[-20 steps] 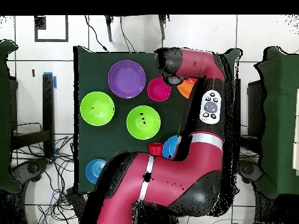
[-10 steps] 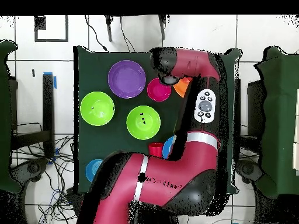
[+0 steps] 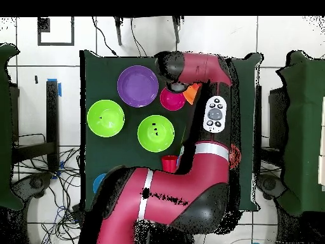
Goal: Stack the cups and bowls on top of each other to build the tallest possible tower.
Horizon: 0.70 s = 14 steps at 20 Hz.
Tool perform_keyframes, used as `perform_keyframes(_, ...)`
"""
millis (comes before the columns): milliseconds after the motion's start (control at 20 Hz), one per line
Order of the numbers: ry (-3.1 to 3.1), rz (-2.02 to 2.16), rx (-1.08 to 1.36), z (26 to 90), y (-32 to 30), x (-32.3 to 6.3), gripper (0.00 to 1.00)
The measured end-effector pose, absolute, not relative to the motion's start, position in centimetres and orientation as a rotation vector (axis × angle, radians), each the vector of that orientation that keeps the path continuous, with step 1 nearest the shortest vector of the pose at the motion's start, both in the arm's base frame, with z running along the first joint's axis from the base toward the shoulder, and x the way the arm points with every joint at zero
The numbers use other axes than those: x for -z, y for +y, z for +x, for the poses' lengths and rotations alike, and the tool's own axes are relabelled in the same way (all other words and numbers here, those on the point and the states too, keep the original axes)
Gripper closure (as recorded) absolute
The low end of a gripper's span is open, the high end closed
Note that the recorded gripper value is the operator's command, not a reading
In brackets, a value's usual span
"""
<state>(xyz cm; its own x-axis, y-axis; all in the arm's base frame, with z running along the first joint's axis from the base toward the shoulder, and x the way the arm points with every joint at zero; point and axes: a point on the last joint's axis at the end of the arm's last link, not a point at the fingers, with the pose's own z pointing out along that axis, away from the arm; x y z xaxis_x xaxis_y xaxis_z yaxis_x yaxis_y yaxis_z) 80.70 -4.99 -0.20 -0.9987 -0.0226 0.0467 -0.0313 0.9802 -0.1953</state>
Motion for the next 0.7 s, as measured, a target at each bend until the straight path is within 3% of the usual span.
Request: perform_keyframes(700, -3.088, -0.016, -0.308, 80.8, -3.6, 0.2, 1.00)
